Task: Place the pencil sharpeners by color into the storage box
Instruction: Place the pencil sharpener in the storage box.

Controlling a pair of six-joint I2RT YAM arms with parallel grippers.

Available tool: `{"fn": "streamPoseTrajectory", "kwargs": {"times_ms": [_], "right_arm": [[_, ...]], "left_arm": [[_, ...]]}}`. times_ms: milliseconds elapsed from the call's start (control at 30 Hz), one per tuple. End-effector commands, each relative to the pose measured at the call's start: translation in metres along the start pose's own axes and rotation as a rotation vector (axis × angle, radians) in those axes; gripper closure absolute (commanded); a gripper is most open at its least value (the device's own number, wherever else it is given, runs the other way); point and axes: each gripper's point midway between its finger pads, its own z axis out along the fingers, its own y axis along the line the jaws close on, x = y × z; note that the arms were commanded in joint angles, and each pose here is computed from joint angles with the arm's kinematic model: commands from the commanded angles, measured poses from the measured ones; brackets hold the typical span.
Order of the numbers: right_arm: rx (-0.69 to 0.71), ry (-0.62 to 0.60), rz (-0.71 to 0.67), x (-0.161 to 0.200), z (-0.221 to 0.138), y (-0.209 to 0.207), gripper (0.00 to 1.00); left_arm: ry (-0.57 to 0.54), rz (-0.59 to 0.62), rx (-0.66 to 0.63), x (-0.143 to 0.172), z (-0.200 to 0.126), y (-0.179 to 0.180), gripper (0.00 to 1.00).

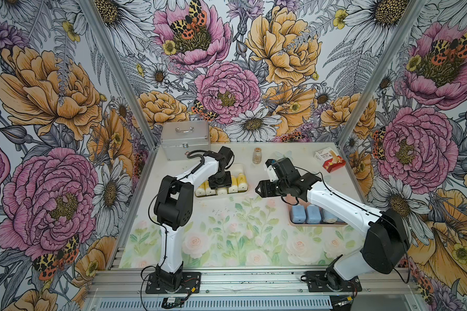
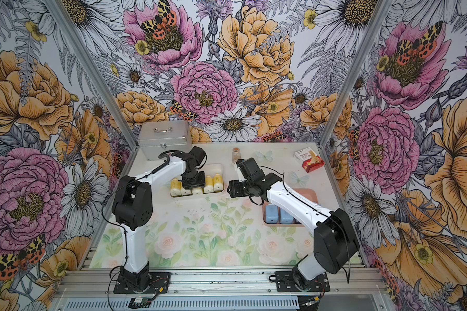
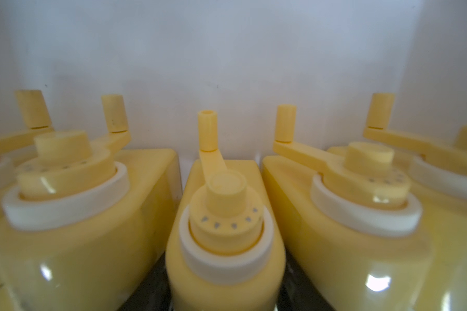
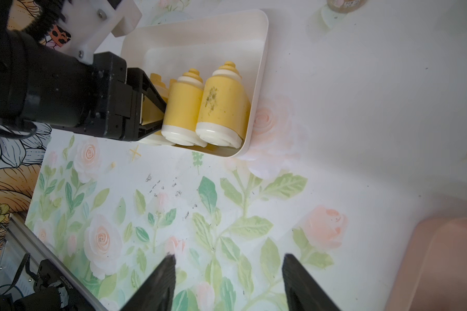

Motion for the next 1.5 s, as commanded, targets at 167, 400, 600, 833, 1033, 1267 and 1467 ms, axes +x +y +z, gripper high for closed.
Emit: {"fn": "streamPoseTrajectory", "kwargs": {"times_ms": [167, 400, 600, 833, 1033, 1267, 1467], "right_arm": [[-0.019, -0.007, -0.017, -0.005, 0.003, 0.006, 0.35], [-0.019, -0.003, -0.015, -0.003, 0.004, 0.006, 0.35], [-0.019, -0.004, -0.016, -0.004, 0.004, 0.006, 0.35], [-0.019, 0.001, -0.017, -0.004, 0.006, 0.006, 0.35], [-0.025, 0.003, -0.019, -0.006, 0.007, 0.008, 0.35], [-0.031, 0.007, -0.02, -0.008, 0.009, 0.01, 0.35], [-0.032, 0.01, -0.019, -0.009, 0.011, 0.01, 0.35]], "left_arm": [[-0.031, -0.006, 0.005, 0.002, -0.014, -0.004, 0.44], [-0.059, -0.016, 0.008, -0.007, -0.015, -0.007, 0.44], [-0.081, -0.03, 0.031, -0.019, -0.022, -0.008, 0.44], [-0.084, -0.051, 0.044, -0.027, -0.024, -0.004, 0.44], [-0.086, -0.061, 0.051, -0.032, -0.025, -0.002, 0.44], [-0.091, -0.074, 0.059, -0.038, -0.026, 0.001, 0.44], [-0.077, -0.077, 0.072, -0.041, -0.022, -0.001, 0.44]]}}
